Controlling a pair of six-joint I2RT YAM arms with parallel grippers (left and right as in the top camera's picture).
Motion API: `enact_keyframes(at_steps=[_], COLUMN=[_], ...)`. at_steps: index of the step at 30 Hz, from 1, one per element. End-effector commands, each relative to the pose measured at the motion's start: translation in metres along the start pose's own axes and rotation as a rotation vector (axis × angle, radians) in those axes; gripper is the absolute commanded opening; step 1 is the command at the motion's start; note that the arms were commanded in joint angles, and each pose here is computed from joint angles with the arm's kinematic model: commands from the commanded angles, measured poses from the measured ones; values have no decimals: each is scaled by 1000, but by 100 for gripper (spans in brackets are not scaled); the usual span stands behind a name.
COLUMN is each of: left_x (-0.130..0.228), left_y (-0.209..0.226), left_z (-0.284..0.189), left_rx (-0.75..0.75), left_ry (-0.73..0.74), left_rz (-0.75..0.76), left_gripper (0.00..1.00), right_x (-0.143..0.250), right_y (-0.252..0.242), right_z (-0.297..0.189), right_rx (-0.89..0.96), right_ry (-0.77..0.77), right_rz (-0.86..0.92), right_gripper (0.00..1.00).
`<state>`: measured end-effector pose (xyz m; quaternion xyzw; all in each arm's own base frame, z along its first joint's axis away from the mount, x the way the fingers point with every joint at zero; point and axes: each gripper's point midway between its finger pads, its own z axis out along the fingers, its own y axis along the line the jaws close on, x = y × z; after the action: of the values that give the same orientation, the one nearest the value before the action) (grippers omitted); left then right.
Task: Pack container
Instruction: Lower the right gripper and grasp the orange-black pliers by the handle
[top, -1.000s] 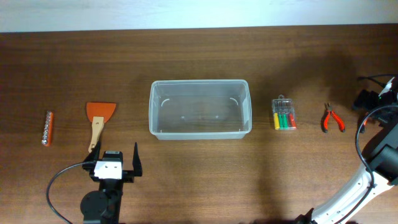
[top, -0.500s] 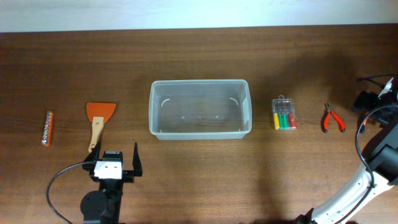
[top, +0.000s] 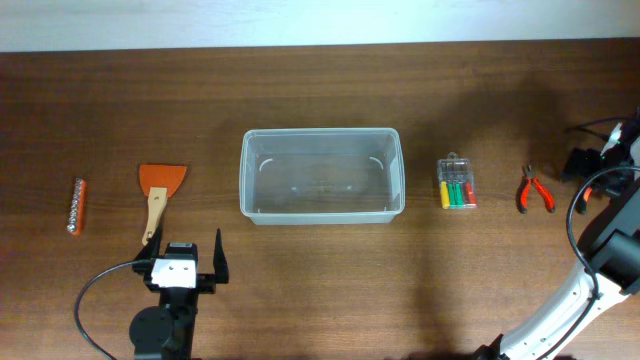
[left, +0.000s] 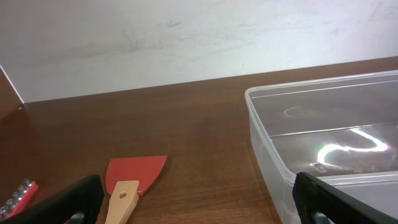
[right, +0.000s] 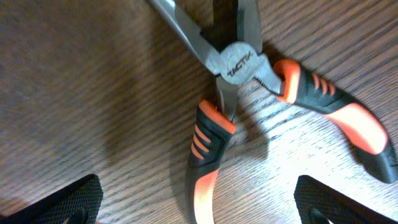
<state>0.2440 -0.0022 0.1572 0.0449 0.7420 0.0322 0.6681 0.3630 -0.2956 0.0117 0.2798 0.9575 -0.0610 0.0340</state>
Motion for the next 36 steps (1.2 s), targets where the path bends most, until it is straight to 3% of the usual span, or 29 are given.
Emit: enact_keyframes(at_steps=[1,36], left_x=[1,1], left_y=[2,2], left_z=[0,0], left_rx=[-12,-12], left_ry=[-1,-1], left_rz=[12,12], left_gripper=[99,99], right_x=[4,1], right_y=[3,11], right_z=[15,26], right_rx=[-4,-89], right_ry=[39,29], right_rz=[-16,-2], right_gripper=[99,99])
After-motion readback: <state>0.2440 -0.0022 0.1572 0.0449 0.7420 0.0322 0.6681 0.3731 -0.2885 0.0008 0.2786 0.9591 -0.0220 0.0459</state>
